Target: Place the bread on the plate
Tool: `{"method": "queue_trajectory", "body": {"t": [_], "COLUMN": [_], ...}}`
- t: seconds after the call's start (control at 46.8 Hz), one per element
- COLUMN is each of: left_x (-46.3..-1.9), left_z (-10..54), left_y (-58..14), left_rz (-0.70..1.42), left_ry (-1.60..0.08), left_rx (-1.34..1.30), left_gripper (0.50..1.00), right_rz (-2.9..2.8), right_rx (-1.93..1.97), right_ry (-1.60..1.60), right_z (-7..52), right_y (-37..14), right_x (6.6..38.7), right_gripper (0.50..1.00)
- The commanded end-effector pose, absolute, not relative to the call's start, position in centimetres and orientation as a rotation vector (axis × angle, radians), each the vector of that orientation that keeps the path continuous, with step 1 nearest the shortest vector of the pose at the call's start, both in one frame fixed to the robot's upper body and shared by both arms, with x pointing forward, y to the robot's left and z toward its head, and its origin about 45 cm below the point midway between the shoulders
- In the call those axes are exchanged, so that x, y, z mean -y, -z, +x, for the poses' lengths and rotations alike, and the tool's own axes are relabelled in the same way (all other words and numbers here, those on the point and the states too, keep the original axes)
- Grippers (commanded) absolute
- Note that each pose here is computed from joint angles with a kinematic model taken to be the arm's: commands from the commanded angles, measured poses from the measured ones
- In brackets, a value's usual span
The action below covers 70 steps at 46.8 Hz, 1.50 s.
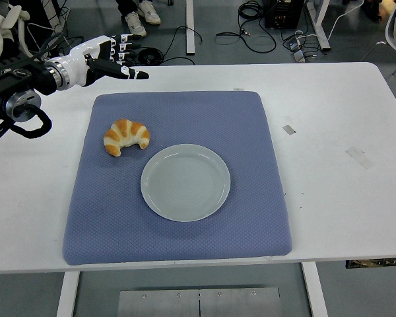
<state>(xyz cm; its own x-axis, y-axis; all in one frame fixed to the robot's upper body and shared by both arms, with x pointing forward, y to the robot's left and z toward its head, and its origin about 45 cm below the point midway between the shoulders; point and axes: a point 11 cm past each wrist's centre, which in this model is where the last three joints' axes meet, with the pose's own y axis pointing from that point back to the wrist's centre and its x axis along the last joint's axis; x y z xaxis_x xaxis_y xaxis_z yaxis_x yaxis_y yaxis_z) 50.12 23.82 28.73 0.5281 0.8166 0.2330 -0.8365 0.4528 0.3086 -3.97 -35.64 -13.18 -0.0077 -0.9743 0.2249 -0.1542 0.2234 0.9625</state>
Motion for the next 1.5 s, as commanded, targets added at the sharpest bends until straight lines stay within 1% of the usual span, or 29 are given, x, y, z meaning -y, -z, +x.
{"method": "queue_trajectory", "body": {"t": [0.0,0.256,0.449,0.705,0.919,1.068,1.474], "left_x": [-24.0,-25.1,-25.3,-25.4,-25.0,-24.6,-26.3], "left_z": [49.5,49.1,48.4,48.6,48.0,47.7,47.0], "left_y": [-28.2,-28.4,-27.7,-30.3,-28.8,-28.3,-26.5], "left_rz": [0.454,0.593,0.675,0.76,0.815,0.8,0.914], "left_ry": [-1.01,-0.995,-0.945,-0.91,-0.87,-0.847,-0.831], "left_rx": [0.061,0.105,0.16,0.265,0.239,0.178,0.189], "left_gripper": [0.981,0.981,0.981,0.981,0.981,0.983,0.981], "right_rz": [1.153,1.153,1.153,1.153,1.153,1.153,1.153], "right_rx": [1.412,1.412,1.412,1.412,1.412,1.412,1.412], "right_ry": [0.955,0.955,0.955,0.955,0.955,0.955,0.955], "right_z": [-4.0,-4.0,-4.0,-4.0,-4.0,-4.0,-4.0], "right_y": [13.2,13.2,13.2,13.2,13.2,13.2,13.2], "right_x": [35.6,35.6,35.6,35.6,35.6,35.6,35.6], "right_gripper": [1.0,1.0,1.0,1.0,1.0,1.0,1.0]}}
